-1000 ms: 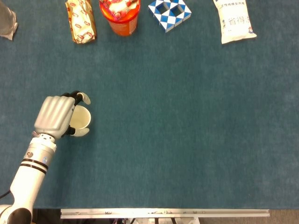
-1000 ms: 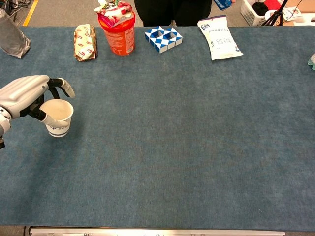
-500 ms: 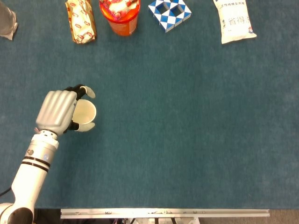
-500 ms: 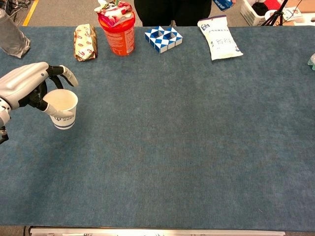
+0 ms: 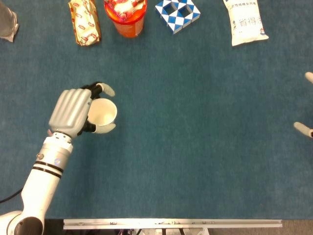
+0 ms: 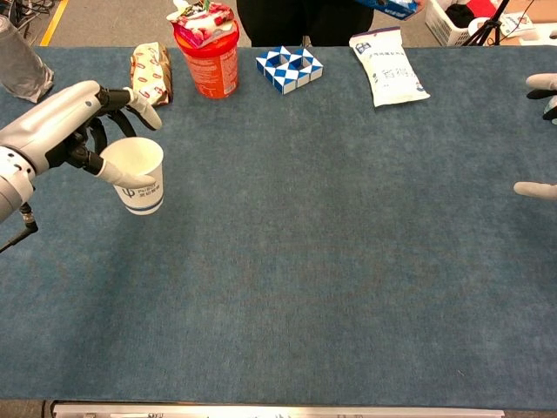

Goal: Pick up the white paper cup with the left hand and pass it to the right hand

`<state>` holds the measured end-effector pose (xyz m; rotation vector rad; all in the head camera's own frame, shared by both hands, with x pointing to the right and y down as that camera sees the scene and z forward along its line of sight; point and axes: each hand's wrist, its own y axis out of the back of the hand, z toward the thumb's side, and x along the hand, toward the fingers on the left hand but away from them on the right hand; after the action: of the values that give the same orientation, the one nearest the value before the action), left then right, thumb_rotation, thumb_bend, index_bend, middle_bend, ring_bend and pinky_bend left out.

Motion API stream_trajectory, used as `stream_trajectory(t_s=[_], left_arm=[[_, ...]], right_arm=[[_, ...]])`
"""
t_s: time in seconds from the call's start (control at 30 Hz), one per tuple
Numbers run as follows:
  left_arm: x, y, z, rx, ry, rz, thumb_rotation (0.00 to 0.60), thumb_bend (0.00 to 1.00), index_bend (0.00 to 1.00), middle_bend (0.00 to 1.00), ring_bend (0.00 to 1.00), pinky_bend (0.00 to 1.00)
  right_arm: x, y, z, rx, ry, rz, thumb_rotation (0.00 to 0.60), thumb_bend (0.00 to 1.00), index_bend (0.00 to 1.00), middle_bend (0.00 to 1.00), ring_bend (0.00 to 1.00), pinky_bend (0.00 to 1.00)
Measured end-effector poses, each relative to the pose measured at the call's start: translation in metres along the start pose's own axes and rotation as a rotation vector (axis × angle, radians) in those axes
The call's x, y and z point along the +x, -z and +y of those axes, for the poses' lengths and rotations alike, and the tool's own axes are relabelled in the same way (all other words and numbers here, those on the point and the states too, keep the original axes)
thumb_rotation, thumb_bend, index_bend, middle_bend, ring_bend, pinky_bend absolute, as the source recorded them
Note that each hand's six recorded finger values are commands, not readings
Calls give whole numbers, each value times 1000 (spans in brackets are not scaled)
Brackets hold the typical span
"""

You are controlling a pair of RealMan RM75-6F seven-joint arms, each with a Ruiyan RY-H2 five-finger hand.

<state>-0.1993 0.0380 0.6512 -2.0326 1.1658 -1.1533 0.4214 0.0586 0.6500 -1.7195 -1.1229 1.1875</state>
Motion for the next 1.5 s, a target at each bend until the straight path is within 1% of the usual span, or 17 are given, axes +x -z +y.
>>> stream_trajectory(t_s=[0.3, 0.47, 0.63, 0.87, 1.07, 1.23, 1.5], left_arm=[[10, -27, 4, -27, -21, -48, 600, 23, 362, 338, 387, 627], [15, -42, 8, -78, -24, -64, 600, 23, 362, 338, 387, 627], [19, -66, 14, -134, -38, -102, 600, 23, 362, 338, 387, 627], [22, -93, 13, -161, -49, -161, 600, 23, 362, 338, 387, 628], [25, -112, 12, -174, -54, -198, 600, 24, 363, 338, 387, 629], [29, -123, 11, -209, -55, -214, 600, 23, 363, 338, 387, 629], [32, -137, 6, -230, -52, -246, 600, 23, 363, 338, 387, 629]], right_arm=[[-7, -20, -5, -29, -1, 47, 600, 0, 142, 200, 263, 523], [-10, -25, -8, -36, -4, 56, 600, 0, 142, 200, 263, 523], [-13, -30, -10, -46, -4, 67, 600, 0, 142, 200, 263, 523], [-17, -37, -15, -74, -3, 80, 600, 0, 142, 200, 263, 523], [-20, -47, -21, -127, 1, 97, 600, 0, 142, 200, 263, 523], [-23, -57, -28, -185, 4, 117, 600, 0, 142, 200, 263, 523], [-30, -79, -41, -267, 16, 157, 600, 0, 142, 200, 263, 523]])
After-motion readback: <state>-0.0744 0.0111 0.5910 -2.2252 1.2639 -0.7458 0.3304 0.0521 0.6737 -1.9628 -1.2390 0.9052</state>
